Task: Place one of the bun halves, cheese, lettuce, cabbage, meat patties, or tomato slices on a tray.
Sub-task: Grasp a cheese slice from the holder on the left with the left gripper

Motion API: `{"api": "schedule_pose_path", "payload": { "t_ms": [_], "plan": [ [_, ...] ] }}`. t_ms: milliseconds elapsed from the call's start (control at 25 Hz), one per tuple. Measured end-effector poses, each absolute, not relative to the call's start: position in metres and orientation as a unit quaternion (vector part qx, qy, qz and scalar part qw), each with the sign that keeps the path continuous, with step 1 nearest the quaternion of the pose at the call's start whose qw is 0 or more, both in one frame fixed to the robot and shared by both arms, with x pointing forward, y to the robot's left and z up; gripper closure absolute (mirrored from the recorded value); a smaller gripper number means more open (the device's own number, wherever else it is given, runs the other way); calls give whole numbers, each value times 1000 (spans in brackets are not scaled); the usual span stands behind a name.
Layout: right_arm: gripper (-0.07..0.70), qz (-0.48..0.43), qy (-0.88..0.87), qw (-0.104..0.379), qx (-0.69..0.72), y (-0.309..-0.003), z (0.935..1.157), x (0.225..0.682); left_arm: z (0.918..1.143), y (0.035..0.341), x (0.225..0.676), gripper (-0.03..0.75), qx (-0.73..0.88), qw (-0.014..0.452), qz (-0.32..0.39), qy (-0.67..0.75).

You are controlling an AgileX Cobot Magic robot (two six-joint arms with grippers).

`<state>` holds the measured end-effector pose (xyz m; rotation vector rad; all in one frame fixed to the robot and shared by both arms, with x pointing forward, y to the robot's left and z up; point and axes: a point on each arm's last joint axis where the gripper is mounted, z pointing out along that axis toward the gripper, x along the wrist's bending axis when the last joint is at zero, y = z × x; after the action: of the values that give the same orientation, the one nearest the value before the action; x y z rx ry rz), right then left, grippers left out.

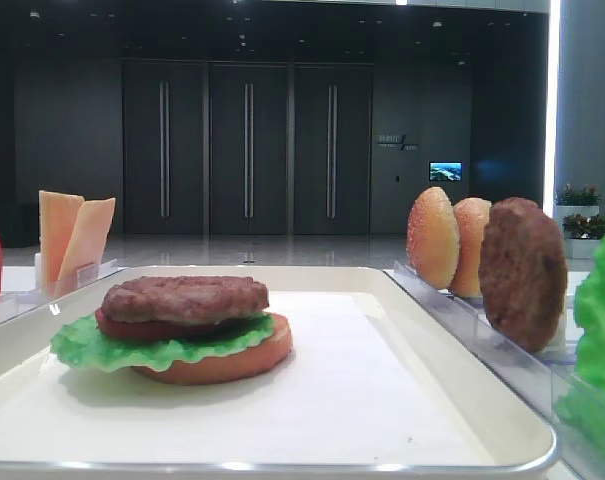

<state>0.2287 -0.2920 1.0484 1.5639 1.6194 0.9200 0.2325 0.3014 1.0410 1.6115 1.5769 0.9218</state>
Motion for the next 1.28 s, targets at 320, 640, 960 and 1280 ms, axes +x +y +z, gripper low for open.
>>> {"api": "schedule_pose_path", "payload": {
  "t_ms": [320,640,960,1280],
  "plan": [
    [283,355,624,347,603,-292,1048,229,1041,301,232,24,621,346,355,607],
    [283,355,624,347,603,-292,1048,229,1041,301,232,24,621,346,355,607],
    [283,355,624,347,603,-292,1048,229,1047,309,239,48,584,316,348,661],
    [283,355,624,347,603,-292,1048,229,1048,308,337,83,629,184,210,726]
  ]
}}
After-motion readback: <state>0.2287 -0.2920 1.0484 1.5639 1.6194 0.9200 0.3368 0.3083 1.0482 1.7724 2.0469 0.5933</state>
